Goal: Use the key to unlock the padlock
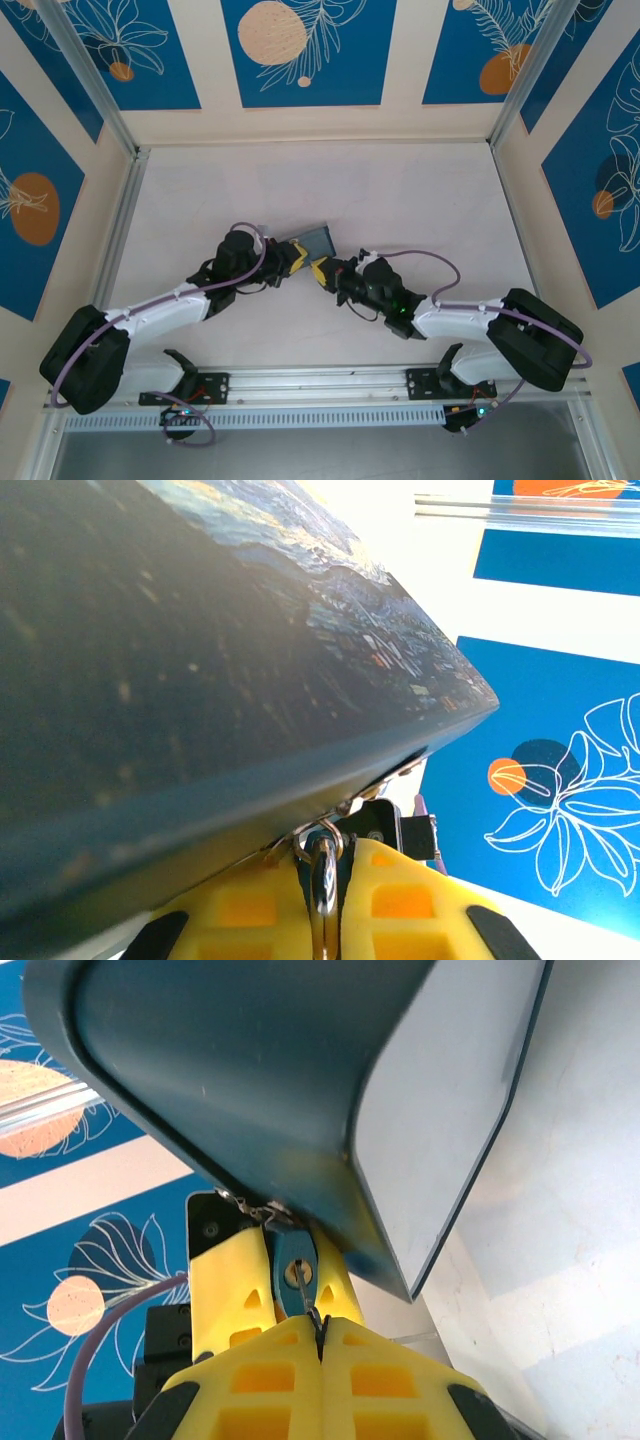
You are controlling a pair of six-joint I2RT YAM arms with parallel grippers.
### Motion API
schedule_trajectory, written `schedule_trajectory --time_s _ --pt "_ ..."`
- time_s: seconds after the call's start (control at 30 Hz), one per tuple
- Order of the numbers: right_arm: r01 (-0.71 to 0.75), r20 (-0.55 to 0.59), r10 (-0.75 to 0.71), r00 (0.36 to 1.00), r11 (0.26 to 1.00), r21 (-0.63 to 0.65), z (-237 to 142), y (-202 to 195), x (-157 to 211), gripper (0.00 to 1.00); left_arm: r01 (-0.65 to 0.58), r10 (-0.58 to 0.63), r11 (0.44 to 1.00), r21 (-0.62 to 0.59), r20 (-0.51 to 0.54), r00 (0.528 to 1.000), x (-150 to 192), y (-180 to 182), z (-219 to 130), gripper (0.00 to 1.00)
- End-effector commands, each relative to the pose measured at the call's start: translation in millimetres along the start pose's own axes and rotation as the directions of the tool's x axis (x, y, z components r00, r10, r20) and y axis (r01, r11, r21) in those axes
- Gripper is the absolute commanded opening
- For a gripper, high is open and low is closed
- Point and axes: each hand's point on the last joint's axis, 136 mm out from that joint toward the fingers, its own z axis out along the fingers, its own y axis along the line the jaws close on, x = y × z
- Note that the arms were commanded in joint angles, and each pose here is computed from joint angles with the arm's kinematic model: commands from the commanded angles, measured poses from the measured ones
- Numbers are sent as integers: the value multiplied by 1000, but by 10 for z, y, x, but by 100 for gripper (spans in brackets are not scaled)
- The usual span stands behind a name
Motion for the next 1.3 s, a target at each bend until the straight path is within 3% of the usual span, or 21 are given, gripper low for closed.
schedule_trajectory --time_s 0.0,0.53,1.27 --pt "9 -58 -9 998 1000 -13 3 77 154 0 -70 77 991 112 -64 995 187 -318 -45 0" --pt "40 12 -41 999 999 25 -99 -66 -155 0 -76 84 990 115 -67 994 208 -322 -83 0" --pt "-63 -28 62 998 998 -16 -27 26 -176 0 -78 86 990 114 -68 994 213 -300 -83 0"
